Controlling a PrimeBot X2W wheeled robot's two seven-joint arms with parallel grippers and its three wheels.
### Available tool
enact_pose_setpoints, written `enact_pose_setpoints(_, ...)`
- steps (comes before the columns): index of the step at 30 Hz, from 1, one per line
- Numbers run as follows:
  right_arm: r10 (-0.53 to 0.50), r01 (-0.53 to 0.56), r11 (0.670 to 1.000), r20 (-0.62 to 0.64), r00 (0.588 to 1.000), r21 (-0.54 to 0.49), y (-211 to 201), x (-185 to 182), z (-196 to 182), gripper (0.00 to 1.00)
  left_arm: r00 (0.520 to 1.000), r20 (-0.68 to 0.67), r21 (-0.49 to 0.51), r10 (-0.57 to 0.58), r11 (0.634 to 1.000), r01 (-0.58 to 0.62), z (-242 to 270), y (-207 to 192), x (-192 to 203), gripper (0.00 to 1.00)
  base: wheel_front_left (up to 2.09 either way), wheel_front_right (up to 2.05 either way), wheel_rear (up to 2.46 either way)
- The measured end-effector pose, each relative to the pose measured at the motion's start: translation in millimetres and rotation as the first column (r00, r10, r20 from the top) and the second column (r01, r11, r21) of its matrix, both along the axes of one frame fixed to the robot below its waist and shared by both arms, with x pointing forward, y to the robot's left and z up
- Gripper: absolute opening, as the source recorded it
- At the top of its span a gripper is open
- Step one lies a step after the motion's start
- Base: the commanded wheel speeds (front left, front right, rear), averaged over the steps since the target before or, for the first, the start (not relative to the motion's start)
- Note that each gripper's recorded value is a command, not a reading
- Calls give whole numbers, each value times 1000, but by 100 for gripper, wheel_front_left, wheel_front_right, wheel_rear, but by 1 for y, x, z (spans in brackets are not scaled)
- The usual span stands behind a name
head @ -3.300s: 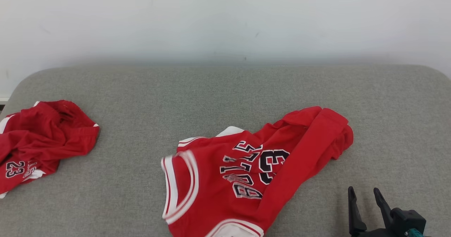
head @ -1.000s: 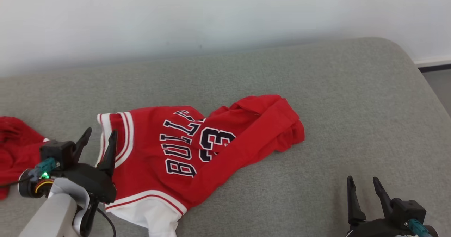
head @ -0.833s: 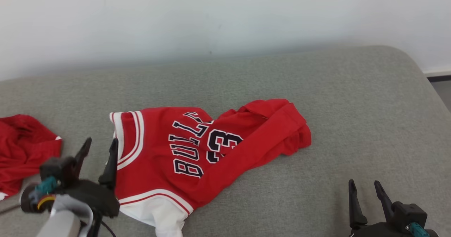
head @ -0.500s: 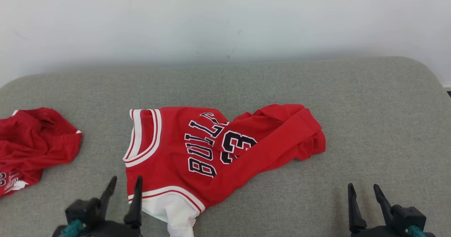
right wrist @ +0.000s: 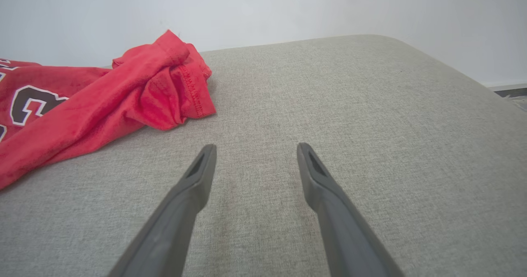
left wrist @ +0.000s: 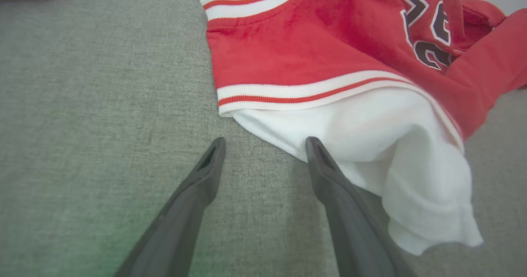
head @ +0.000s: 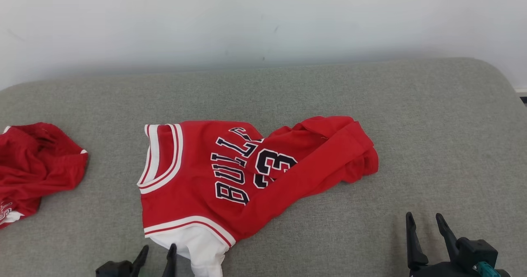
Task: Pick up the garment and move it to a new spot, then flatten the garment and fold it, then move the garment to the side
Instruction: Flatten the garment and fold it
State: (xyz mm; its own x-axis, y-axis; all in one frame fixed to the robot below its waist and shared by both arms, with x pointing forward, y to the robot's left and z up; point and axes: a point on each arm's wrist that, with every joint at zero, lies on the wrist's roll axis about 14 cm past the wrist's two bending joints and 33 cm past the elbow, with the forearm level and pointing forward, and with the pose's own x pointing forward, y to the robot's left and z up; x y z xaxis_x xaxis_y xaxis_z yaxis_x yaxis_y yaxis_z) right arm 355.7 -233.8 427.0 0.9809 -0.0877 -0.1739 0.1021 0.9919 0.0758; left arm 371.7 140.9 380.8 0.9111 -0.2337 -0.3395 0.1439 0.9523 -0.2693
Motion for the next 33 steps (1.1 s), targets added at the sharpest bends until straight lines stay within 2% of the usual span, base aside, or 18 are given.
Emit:
enact_pose_setpoints(5, -11, 11, 1000, 0, 1000, -3, -4, 1, 0, 100, 1000, -10, -16, -19, 1000, 19, -2, -11, 8, 100, 0, 0, 0)
enact_pose_setpoints(6, -13, 13, 1000, -1, 1000, -3, -5, 1, 0, 100, 1000, -16, -28, -13, 1000, 13, -3, -13, 9, 93, 0, 0, 0)
enact_pose_setpoints(7, -15, 15, 1000, -1, 1000, -3, -5, 0, 0, 100, 1000, -19, -29, -16, 999, 16, -4, -14, 9, 64, 0, 0, 0)
enact_pose_setpoints(8, -17, 17, 1000, -1, 1000, -3, -6, 0, 0, 100, 1000, -15, -25, -28, 999, 27, -3, -16, 10, 18, 0, 0, 0)
enact_pose_setpoints(9, -18, 18, 1000, -1, 1000, -3, -6, 0, 0, 100, 999, -10, -24, -34, 999, 34, -1, -17, 11, 0, 0, 0, 0)
enact_pose_setpoints(13, -21, 21, 1000, 4, 1000, -1, -6, -1, 1, 100, 999, 24, -22, -48, 999, 49, 8, -21, 15, 0, 0, 0, 0)
enact_pose_setpoints(17, -21, 21, 1000, 2, 1000, 2, -5, -5, 1, 100, 991, 124, -13, -55, 998, 57, 36, -21, 22, 0, 0, 0, 0)
enact_pose_setpoints(22, 1, -1, 1000, 2, 1000, 10, 3, -4, 0, 100, 978, 202, 11, -59, 998, 58, 61, -18, 11, 0, 0, 0, 0)
enact_pose_setpoints(29, 35, -35, 999, 9, 999, 19, 16, 4, 1, 100, 983, 172, 52, -67, 997, 59, 83, -13, -17, 0, 0, 0, 0)
enact_pose_setpoints(33, 46, -46, 999, 9, 999, 20, 20, 6, 1, 100, 986, 157, 39, -59, 998, 54, 95, -15, -29, 0, 0, 0, 0)
